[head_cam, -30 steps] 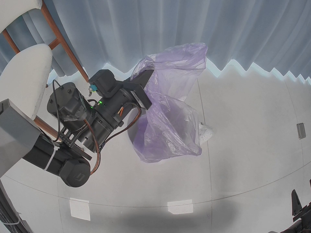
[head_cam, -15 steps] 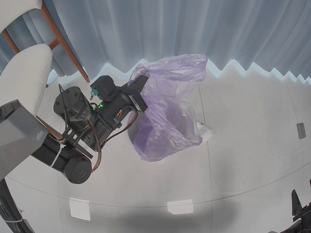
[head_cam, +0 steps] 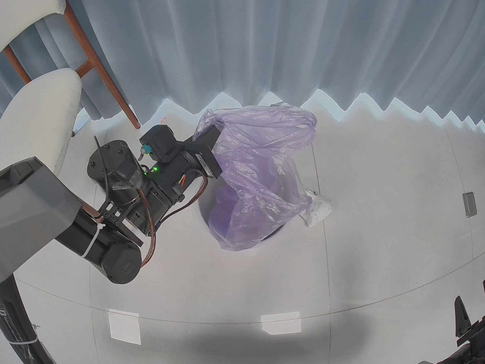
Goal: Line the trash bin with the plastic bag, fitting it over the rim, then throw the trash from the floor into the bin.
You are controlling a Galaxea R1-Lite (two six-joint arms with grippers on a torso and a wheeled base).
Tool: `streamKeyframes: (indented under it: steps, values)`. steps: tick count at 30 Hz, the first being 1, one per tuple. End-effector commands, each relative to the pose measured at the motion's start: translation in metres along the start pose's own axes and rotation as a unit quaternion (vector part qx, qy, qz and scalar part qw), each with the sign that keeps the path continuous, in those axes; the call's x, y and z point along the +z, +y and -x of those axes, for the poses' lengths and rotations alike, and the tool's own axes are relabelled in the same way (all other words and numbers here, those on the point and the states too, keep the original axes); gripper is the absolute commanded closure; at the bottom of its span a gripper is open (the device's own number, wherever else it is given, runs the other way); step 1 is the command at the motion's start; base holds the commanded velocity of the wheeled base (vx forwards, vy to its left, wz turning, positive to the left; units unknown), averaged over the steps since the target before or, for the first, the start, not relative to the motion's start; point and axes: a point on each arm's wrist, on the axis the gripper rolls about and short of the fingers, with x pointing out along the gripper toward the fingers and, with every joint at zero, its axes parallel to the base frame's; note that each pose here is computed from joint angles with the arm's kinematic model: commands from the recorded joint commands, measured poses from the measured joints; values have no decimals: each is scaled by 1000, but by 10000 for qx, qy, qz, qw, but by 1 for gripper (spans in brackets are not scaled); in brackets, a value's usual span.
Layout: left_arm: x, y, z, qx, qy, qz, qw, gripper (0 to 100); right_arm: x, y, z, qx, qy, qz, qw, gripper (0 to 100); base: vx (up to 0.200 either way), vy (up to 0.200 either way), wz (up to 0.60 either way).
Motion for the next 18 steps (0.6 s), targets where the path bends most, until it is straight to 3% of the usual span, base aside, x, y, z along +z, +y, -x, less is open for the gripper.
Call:
streamKeyframes:
  steps: [1, 8, 11, 18]
  values:
    - [1, 2, 0, 32, -8, -12, 10000, 100, -5, 0, 0, 1, -3, 1, 10000, 0, 0, 0, 0]
    - [-3, -1, 1, 23, 39, -15, 10000, 100, -5, 0, 0, 93, 10, 155, 9998, 0, 0, 0, 0]
    - [-3, -1, 1, 23, 39, -15, 10000, 100, -5, 1, 0, 116, 12, -52, 9999, 0, 0, 0, 0]
    - [1, 0, 1, 34, -10, -28, 10000, 100, -5, 0, 0, 100, 12, -83, 9999, 0, 0, 0, 0]
